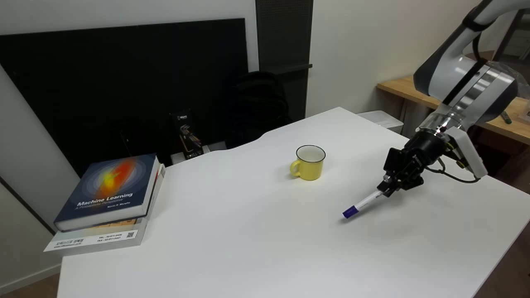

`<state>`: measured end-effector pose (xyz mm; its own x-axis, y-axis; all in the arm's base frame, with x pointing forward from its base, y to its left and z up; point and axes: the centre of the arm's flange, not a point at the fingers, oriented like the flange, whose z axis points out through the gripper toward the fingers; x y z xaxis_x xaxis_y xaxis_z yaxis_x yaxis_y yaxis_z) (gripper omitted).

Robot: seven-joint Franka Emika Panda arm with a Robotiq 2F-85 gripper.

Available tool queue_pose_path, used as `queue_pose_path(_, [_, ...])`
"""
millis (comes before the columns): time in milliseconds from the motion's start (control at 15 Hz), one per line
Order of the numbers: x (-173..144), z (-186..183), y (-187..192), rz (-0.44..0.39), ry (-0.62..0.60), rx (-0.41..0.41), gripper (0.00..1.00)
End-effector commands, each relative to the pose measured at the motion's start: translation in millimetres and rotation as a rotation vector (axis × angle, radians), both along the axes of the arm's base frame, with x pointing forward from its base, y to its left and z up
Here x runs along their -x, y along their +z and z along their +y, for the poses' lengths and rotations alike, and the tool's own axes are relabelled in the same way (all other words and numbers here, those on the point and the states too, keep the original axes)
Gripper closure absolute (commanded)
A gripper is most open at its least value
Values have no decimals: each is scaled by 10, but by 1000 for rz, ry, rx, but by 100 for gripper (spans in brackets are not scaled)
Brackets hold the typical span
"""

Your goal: Remove the pen from the cup and place it on the table

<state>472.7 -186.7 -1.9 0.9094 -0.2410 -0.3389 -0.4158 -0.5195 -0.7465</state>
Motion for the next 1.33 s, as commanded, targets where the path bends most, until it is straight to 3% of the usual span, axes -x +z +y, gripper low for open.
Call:
queue_pose_path(0, [-141, -111, -260, 38, -20, -58, 96])
queue_pose_path(400, [-106, -172, -494, 72, -27, -73, 96])
queue_pose_path(467, [-108, -170, -509, 75, -23, -63, 57])
queue_pose_path(600, [-125, -178, -521, 76, -17, -51, 50])
queue_pose_path(1067, [-280, -108, -328, 58, 35, 14, 3])
queue_pose_path(1267, [-466, 55, -3, 5, 108, 94, 0])
